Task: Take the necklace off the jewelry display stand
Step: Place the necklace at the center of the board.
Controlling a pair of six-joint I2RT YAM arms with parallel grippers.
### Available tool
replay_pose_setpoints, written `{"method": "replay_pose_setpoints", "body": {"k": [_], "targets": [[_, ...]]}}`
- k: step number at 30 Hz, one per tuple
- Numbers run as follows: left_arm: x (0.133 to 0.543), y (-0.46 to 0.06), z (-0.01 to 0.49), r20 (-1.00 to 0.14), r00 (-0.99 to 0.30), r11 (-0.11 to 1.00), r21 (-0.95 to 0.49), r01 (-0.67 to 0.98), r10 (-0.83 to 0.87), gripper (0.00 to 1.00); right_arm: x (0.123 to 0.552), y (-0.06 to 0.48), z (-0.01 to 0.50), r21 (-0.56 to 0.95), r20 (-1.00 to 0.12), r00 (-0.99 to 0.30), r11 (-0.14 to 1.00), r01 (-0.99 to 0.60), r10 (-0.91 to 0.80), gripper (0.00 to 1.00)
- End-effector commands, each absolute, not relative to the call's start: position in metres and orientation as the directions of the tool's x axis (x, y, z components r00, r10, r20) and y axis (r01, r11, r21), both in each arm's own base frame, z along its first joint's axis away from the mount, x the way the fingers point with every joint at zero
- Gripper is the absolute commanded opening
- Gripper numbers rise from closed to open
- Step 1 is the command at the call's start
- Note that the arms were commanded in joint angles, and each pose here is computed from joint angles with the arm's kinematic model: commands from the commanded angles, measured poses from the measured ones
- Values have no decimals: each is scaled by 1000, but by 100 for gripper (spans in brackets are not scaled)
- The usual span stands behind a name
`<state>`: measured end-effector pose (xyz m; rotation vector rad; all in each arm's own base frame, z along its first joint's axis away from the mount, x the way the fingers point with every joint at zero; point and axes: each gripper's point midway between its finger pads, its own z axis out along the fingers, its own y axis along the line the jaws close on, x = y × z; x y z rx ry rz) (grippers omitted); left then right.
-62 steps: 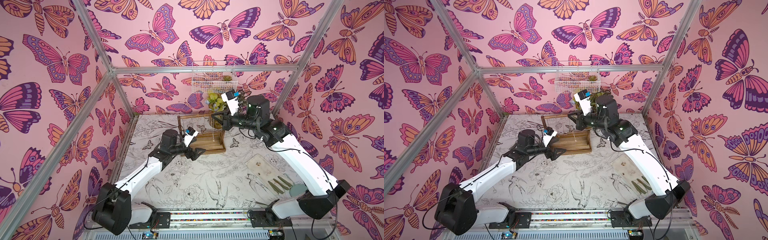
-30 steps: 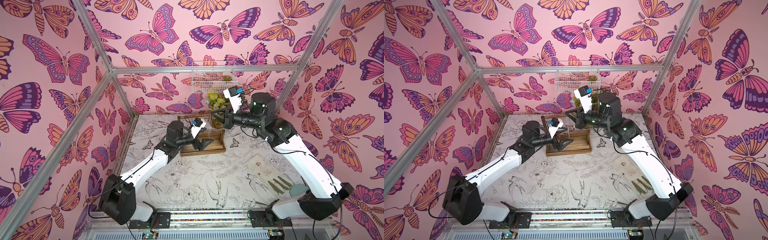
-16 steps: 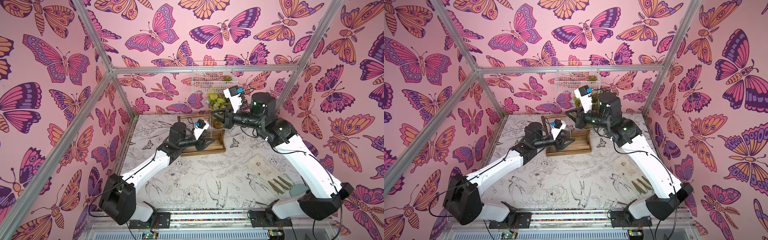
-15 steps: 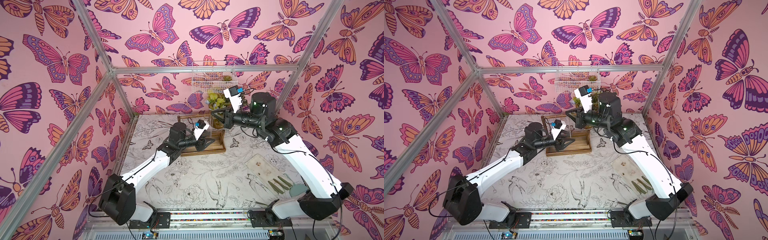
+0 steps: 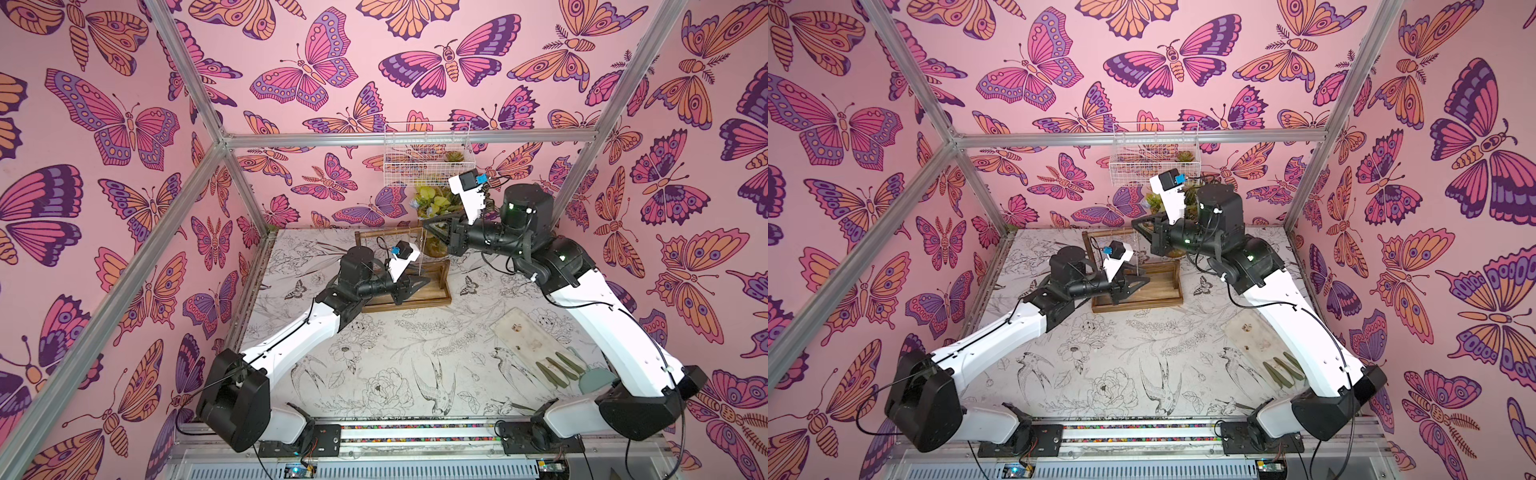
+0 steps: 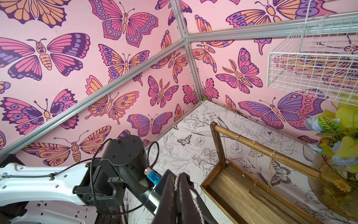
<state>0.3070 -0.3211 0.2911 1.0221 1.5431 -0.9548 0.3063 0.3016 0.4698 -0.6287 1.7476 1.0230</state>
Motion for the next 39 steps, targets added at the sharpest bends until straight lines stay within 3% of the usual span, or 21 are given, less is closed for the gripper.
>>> {"method": "replay_pose_setpoints", "body": {"k": [1, 7, 14, 25, 30, 39], "targets": [[299, -319, 298, -986, -111, 325, -64, 944, 126, 29, 298, 298, 495, 331, -938, -338, 503, -799, 80, 0], [298, -317, 296, -985, -117, 333, -69, 940, 126, 17, 300, 297, 495, 329, -938, -336, 512, -794, 83, 0], [297, -317, 296, -984, -124, 333, -76, 940, 125, 10, 300, 295, 495, 331, -938, -335, 516, -790, 87, 0], [296, -316, 288, -980, -150, 342, -97, 935, 133, 10, 300, 297, 494, 339, -935, -342, 509, -791, 91, 0], [298, -316, 285, -977, -159, 354, -101, 930, 139, 1, 301, 299, 490, 350, -931, -354, 502, -791, 91, 0], [293, -308, 274, -968, -200, 385, -129, 914, 150, 0, 308, 308, 466, 393, -910, -405, 487, -780, 85, 0]]}}
